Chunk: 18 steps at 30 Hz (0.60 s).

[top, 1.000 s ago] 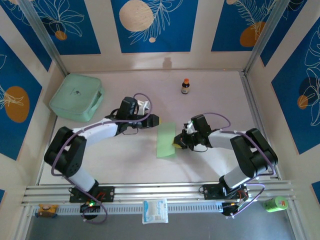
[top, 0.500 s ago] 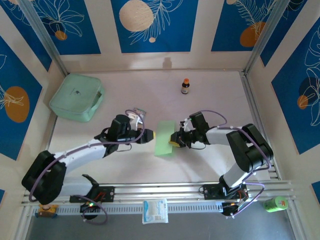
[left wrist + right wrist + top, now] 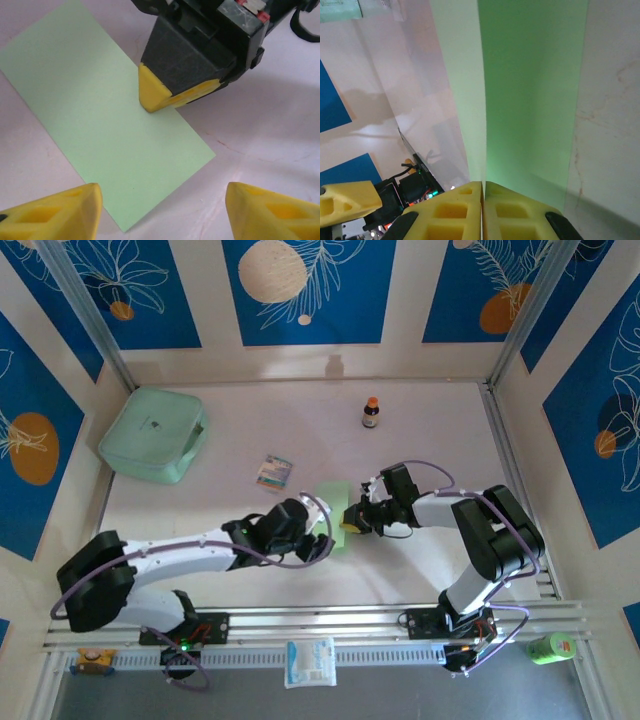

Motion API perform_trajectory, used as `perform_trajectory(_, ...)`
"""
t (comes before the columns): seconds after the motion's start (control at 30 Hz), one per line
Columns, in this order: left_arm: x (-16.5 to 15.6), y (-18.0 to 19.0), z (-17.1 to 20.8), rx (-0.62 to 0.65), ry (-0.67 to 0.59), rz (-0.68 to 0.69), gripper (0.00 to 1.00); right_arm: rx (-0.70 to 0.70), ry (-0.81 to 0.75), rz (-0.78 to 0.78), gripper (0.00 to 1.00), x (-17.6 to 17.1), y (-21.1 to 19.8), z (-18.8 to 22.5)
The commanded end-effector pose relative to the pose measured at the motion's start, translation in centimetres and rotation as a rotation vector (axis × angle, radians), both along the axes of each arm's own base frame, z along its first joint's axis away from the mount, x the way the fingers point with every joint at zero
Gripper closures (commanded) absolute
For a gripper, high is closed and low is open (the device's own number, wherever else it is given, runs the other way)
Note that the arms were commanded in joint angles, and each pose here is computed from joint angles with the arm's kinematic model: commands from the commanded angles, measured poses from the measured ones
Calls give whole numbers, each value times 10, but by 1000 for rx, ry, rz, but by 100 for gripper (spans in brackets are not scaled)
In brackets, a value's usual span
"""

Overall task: Fold a paper plane with a square sheet of paper (pick it up from the middle)
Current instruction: Fold the triangle a second time at the center of the table.

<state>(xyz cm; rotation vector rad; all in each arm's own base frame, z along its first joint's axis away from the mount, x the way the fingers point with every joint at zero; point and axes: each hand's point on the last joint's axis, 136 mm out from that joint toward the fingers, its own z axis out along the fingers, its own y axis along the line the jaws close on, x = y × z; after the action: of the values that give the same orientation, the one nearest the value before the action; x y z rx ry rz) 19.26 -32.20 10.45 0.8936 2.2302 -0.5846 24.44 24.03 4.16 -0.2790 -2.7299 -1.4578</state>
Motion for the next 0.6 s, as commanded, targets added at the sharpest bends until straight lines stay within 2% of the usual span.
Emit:
perform_trajectory(0.0,2,4,-9,204,-139,-33,27,21,-10,16,91,1,2,9)
perform_trajectory(0.23,-7,-18,-32,370,-205,-139,20,24,-8,14,91,2,2,10)
perform_trajectory(0.57,4,-28,-48,510,-274,-124,20,21,-12,12,91,3,2,11)
